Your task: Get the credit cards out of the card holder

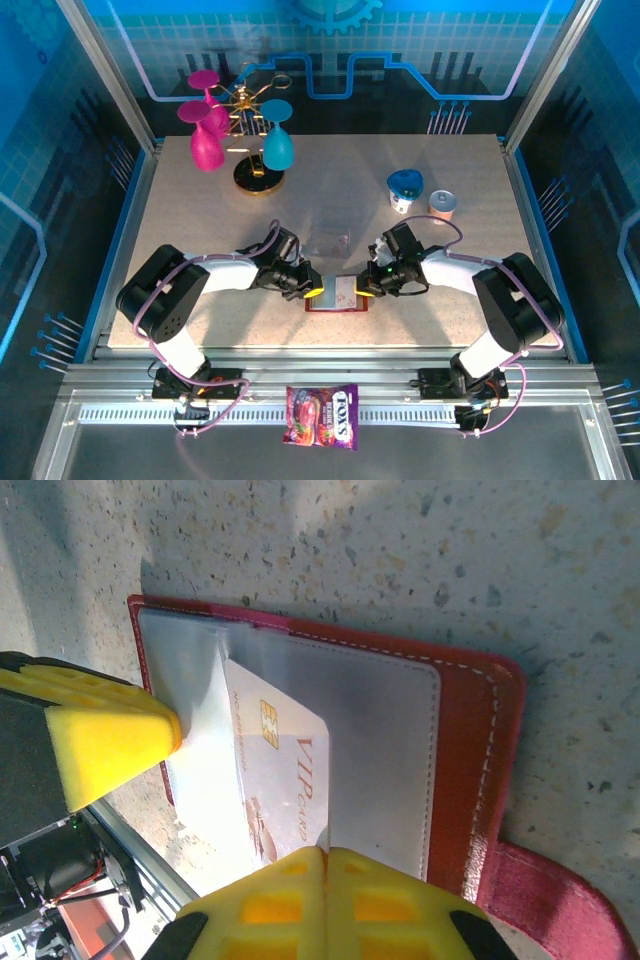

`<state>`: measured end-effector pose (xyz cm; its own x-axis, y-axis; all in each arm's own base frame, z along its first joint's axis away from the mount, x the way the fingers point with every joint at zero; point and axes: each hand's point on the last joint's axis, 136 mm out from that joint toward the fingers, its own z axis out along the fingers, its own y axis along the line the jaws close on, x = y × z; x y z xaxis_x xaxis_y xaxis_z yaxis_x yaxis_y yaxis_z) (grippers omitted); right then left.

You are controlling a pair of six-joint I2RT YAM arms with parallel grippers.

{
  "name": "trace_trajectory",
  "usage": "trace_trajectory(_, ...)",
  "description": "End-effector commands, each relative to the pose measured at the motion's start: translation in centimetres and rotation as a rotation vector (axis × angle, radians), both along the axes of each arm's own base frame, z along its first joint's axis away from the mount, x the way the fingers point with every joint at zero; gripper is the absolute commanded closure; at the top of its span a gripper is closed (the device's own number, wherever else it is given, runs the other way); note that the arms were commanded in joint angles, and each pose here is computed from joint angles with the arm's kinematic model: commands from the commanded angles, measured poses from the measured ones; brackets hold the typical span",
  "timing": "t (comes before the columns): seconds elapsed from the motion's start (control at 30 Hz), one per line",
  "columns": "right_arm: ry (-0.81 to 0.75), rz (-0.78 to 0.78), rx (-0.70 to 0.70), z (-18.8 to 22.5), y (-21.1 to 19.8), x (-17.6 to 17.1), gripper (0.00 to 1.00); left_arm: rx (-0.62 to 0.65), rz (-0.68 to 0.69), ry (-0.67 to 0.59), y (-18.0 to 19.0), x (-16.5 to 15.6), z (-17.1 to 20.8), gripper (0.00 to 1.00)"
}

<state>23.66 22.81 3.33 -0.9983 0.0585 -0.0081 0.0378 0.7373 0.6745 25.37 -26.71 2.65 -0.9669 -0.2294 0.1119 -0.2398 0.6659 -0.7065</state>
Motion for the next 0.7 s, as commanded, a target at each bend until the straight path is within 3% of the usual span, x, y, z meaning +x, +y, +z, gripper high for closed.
trace_trajectory(0.0, -0.017, -0.004, -0.026, 0.62, -0.66, 0.42, 0.96, 0.037, -0.004, 0.019, 0.59, -0.73, -0.74, 0.86)
trace_trajectory(0.67, -0.021, -0.002, 0.003, 1.41, -0.36, 1.1, 0.97, 0.034, -0.005, 0.018, 0.45, -0.55, -0.56, 0.86)
